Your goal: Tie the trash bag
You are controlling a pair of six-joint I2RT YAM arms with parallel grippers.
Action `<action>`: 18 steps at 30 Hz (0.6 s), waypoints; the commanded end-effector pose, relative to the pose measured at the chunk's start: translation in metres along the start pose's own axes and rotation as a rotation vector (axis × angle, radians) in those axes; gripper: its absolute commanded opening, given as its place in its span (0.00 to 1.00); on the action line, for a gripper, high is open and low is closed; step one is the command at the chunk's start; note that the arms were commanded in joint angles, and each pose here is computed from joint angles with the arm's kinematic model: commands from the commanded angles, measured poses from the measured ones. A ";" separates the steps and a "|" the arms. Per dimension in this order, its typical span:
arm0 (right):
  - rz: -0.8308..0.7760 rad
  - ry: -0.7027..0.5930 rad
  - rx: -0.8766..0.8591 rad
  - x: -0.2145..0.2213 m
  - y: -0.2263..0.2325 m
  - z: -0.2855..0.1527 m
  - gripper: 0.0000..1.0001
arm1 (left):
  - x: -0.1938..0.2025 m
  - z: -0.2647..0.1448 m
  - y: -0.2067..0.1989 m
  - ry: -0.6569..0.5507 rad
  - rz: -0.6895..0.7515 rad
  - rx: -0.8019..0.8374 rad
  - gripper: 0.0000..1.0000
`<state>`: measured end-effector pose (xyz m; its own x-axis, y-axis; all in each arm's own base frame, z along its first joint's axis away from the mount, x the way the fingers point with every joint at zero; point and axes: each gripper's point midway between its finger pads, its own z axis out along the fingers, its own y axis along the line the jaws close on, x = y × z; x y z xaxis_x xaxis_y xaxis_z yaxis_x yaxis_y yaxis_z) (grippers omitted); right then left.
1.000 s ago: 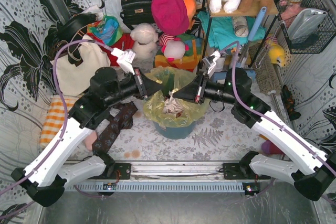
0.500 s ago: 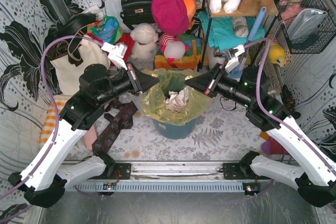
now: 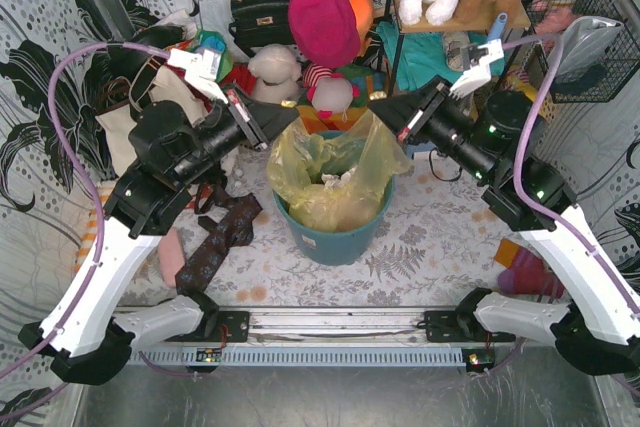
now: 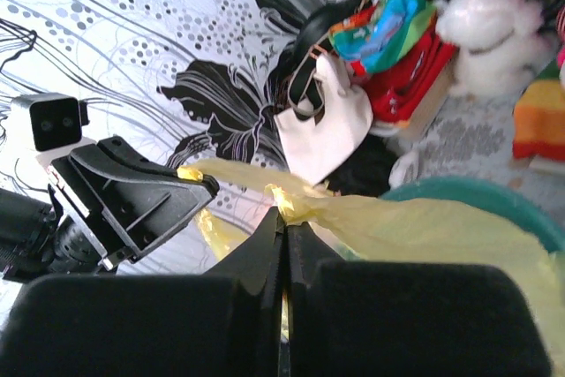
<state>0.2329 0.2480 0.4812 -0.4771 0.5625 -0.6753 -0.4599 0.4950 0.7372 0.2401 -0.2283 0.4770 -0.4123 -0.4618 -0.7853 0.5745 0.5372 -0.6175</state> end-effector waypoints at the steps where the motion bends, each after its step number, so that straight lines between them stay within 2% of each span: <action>1: -0.126 -0.109 -0.011 -0.039 0.020 -0.003 0.00 | -0.055 -0.007 -0.028 -0.185 0.076 0.060 0.00; 4: -0.155 -0.167 -0.039 -0.058 0.035 -0.009 0.00 | -0.072 -0.011 -0.042 -0.240 0.096 0.097 0.00; 10: -0.206 -0.253 -0.079 -0.083 0.053 -0.021 0.00 | -0.089 -0.010 -0.066 -0.260 0.126 0.177 0.00; 14: -0.234 -0.287 -0.108 -0.094 0.065 -0.023 0.00 | -0.101 -0.022 -0.083 -0.335 0.141 0.250 0.00; 18: -0.252 -0.279 -0.087 -0.093 0.060 -0.021 0.00 | -0.116 -0.043 -0.074 -0.443 0.086 0.190 0.00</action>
<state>0.2349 0.2187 0.5674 -0.2018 0.5778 -0.7908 -0.5811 0.5793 0.5716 0.2294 -0.2137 0.5805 -0.1649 -0.5980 -0.7844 0.7209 0.4697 -0.5096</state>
